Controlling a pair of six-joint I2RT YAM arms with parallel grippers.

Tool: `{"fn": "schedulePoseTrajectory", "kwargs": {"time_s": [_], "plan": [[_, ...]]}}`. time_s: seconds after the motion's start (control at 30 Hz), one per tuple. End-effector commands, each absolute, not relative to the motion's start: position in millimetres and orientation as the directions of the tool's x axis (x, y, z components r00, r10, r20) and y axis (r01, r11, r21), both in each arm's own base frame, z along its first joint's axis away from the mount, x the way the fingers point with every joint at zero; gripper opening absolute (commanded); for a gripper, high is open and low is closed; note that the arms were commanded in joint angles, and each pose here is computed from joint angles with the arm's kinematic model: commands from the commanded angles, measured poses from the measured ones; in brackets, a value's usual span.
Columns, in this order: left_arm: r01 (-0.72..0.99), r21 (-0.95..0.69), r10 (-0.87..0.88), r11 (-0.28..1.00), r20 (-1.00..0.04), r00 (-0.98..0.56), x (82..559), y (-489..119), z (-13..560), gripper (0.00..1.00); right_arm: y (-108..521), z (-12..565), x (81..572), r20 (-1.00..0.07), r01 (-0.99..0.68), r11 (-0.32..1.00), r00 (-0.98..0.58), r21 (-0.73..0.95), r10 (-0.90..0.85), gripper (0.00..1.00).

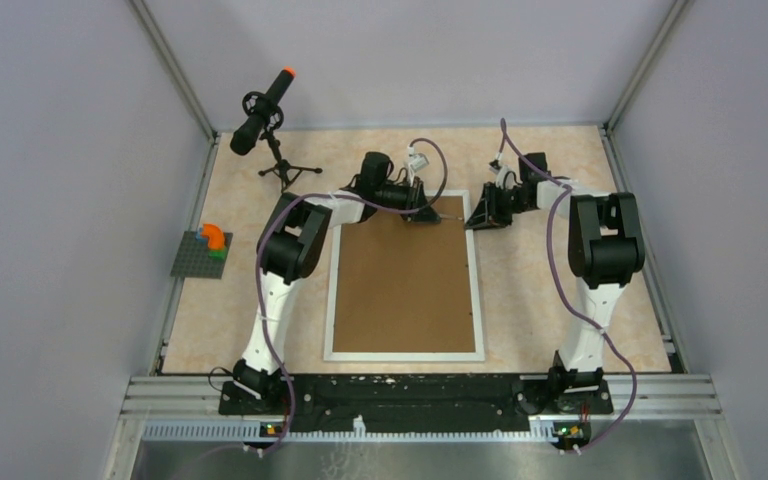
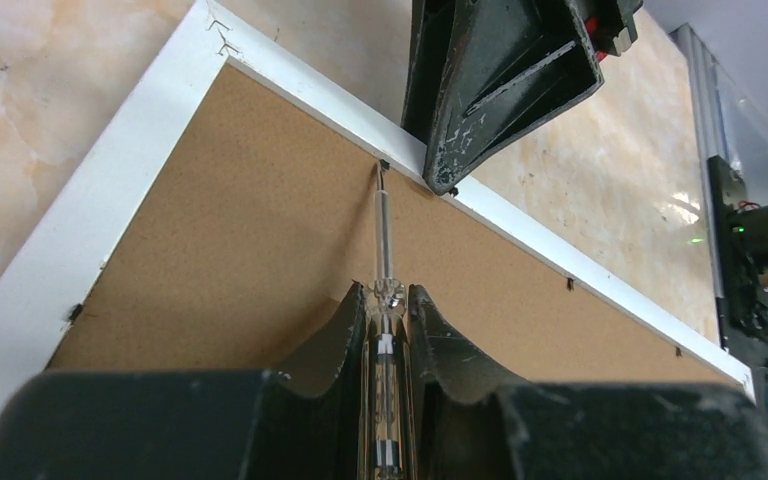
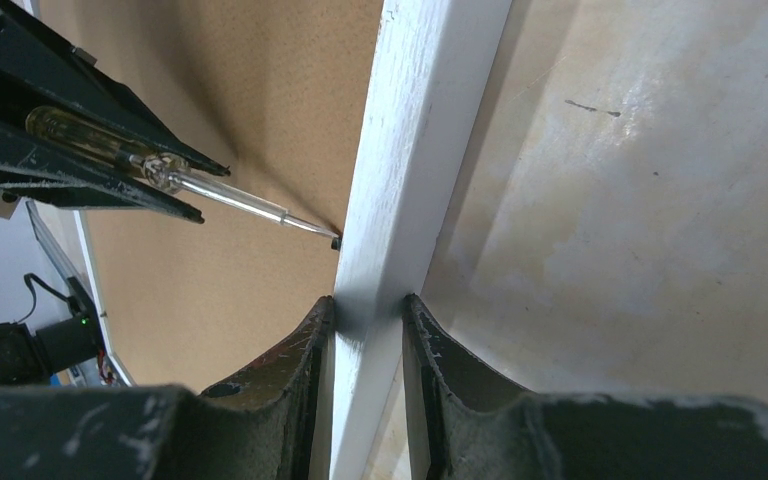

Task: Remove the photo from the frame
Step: Release the photo frame item from the photo frame.

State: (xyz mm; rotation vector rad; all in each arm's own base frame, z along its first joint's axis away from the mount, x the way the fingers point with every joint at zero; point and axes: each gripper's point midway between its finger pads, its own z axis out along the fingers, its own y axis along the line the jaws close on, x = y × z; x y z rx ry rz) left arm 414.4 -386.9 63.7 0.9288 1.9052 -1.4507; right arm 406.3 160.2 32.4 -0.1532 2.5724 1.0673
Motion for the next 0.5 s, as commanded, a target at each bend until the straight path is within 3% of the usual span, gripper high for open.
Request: {"fn": "schedulePoseTrajectory", "kwargs": {"time_s": [0.0, 0.33, 0.47], "plan": [[0.884, -0.452, 0.282, -0.116, -0.869, -0.407, 323.0, -464.8, 105.1, 0.00, 196.7, -3.0, 396.8, -0.359, -0.277, 0.715, -0.933, 0.642, -0.039, 0.00], [0.927, -0.340, 0.270, -0.159, -0.918, -0.290, 310.0, -482.4, 125.0, 0.00, 194.4, -4.5, 396.0, -0.351, -0.261, 0.726, -0.936, 0.636, -0.030, 0.00], [0.952, -0.294, 0.277, -0.089, -0.925, -0.260, 321.6, -479.9, 131.6, 0.00, 190.3, -0.3, 395.8, -0.359, -0.267, 0.735, -0.933, 0.623, -0.035, 0.00]]}}
